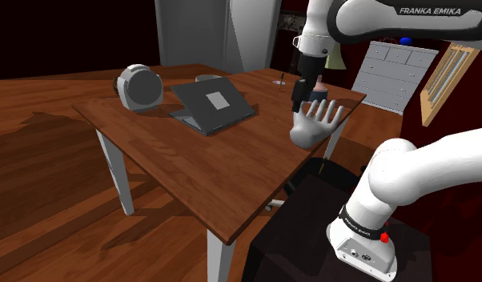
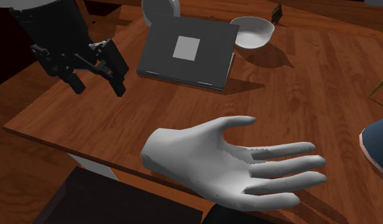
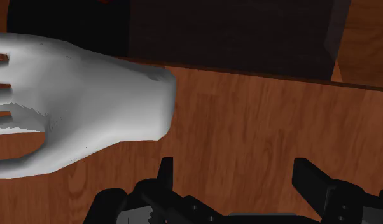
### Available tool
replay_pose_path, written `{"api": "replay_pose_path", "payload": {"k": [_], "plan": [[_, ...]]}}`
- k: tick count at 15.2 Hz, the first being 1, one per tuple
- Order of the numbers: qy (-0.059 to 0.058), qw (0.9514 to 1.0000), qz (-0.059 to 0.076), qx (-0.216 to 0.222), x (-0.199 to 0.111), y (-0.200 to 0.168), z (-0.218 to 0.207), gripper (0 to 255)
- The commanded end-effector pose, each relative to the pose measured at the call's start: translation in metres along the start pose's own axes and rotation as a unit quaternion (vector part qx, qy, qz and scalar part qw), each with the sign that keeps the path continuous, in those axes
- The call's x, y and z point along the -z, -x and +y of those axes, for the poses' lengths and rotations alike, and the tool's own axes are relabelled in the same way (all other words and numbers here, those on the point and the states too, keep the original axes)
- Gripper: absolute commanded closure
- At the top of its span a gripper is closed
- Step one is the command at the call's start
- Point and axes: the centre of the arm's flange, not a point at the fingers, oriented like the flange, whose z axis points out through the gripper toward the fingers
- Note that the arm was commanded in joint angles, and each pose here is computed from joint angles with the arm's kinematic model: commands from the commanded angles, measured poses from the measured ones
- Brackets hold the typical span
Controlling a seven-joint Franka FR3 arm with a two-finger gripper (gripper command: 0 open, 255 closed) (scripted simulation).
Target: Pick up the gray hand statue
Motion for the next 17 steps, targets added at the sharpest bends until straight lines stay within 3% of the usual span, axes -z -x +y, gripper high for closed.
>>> {"api": "replay_pose_path", "payload": {"k": [1, 5, 9, 13, 17], "plan": [[0.0, 1.0, 0.0, 0.0, 0.0, 0.0, 0.0, 0], [0.019, 0.9974, -0.005, -0.07, -0.026, -0.026, 0.034, 0], [0.037, 0.9895, -0.01, -0.139, -0.05, -0.046, 0.072, 0], [0.056, 0.9764, -0.015, -0.208, -0.074, -0.061, 0.113, 0], [0.074, 0.9581, -0.021, -0.276, -0.096, -0.069, 0.157, 0]]}}
